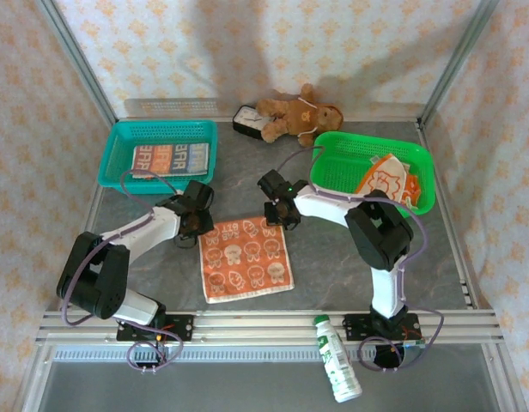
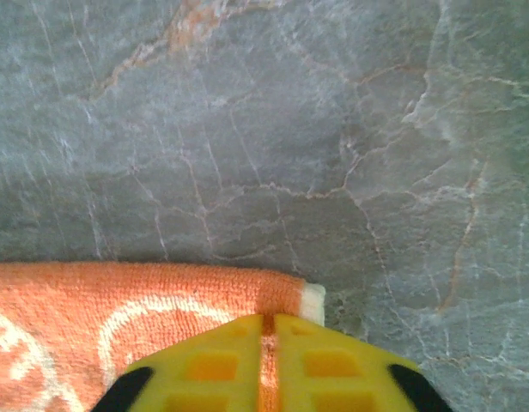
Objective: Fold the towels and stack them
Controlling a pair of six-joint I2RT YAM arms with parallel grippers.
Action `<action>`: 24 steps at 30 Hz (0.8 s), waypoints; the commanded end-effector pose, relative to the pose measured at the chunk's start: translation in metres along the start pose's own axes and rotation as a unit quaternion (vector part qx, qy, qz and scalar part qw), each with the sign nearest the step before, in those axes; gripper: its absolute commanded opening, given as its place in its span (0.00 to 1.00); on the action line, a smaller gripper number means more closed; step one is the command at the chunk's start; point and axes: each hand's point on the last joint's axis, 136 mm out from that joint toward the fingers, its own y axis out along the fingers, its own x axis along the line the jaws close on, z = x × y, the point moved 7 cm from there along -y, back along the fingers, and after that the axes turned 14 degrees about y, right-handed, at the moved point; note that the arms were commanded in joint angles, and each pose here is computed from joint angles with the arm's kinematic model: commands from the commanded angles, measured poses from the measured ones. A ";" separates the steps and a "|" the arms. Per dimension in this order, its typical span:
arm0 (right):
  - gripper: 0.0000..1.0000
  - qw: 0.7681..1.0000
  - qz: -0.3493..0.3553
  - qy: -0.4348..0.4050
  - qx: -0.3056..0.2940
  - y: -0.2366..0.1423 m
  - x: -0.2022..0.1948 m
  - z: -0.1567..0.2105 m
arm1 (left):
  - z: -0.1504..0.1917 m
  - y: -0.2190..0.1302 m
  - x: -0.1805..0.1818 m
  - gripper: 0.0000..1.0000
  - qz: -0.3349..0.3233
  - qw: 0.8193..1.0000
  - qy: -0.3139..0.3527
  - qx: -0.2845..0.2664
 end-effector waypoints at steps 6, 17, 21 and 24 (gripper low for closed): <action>0.23 0.999 -0.016 0.045 -0.008 -0.014 -0.003 -0.022 | -0.010 0.009 0.012 0.28 0.004 0.999 -0.029 0.017; 0.26 0.998 -0.006 0.053 0.018 0.009 -0.007 -0.020 | 0.001 0.032 0.012 0.24 0.001 0.998 -0.023 0.050; 0.26 0.998 -0.001 0.056 0.028 0.015 -0.011 -0.015 | 0.005 0.038 0.013 0.22 -0.001 0.998 -0.018 0.060; 0.22 0.998 0.000 0.057 0.031 0.017 -0.013 -0.012 | 0.006 0.041 0.012 0.19 0.001 0.998 -0.018 0.062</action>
